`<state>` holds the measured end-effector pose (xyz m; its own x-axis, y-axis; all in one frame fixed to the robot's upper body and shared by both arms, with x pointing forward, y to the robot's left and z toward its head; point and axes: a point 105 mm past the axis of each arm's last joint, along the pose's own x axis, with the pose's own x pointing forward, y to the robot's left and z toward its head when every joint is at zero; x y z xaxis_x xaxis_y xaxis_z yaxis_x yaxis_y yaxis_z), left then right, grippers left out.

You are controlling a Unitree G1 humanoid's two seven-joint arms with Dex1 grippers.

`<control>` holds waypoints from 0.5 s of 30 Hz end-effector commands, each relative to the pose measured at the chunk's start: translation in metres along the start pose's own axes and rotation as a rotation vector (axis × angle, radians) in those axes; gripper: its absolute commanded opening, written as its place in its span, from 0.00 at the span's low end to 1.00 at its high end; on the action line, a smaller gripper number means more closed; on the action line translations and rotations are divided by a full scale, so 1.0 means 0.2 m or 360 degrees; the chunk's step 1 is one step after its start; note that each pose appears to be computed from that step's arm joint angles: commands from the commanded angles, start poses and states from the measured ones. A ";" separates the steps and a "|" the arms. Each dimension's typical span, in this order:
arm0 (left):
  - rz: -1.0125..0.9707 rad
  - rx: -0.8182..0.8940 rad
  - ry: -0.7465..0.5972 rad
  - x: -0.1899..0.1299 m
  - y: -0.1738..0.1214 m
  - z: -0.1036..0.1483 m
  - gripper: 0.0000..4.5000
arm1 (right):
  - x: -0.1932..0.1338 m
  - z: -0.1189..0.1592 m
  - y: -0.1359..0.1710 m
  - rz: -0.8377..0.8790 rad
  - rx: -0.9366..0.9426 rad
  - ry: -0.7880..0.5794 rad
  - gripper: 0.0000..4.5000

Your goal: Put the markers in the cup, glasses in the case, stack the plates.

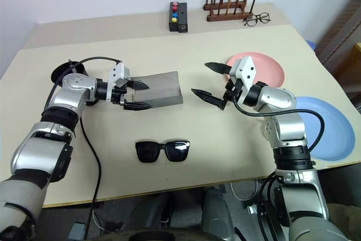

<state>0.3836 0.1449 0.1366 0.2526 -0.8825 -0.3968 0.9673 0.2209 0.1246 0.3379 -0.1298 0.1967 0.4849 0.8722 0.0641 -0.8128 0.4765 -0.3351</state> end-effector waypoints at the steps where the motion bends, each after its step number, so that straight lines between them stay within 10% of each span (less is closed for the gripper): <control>1: 0.0000 0.0114 -0.0016 -0.10 0.04 0.11 0.99 | 0.00 0.06 0.00 -0.0008 -0.0076 -0.0052 1.00; 15: -0.0126 0.0178 0.0141 -0.08 -0.02 0.02 0.99 | 0.01 0.05 -0.03 0.0014 -0.0052 -0.0057 1.00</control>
<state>0.3753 0.1562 0.1392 0.1818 -0.8525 -0.4901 0.9802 0.1174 0.1594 0.3407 -0.1295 0.1940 0.4799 0.8751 0.0619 -0.8187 0.4721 -0.3270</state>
